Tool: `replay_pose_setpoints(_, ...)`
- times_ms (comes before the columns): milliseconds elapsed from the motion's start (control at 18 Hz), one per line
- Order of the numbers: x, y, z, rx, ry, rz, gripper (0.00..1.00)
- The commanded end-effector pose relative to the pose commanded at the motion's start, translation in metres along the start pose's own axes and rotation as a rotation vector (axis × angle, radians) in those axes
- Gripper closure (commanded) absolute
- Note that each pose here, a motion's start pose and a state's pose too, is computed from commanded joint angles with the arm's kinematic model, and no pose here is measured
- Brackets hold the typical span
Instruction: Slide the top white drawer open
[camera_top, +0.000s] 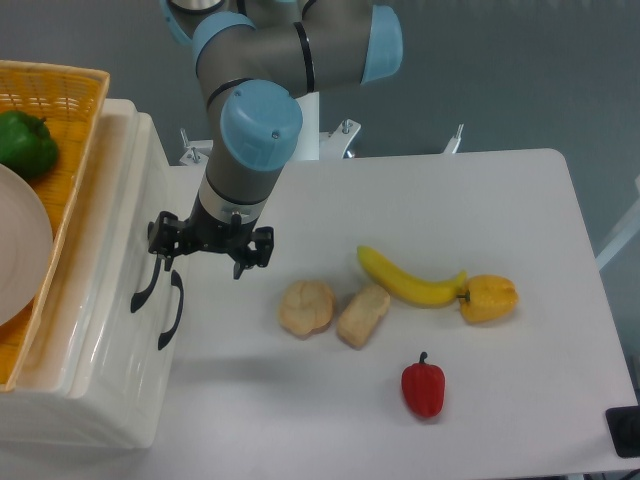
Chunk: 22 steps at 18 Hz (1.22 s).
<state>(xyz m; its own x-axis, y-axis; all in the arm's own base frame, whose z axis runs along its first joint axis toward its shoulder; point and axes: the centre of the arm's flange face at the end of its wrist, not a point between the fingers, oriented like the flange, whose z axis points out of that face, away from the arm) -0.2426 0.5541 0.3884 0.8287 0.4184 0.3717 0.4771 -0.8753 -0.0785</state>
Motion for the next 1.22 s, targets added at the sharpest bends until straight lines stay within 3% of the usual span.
replay_pose_setpoints(1222, 0.006, 0.003, 0.016, -0.035, 0.012, 0.002, 0.0)
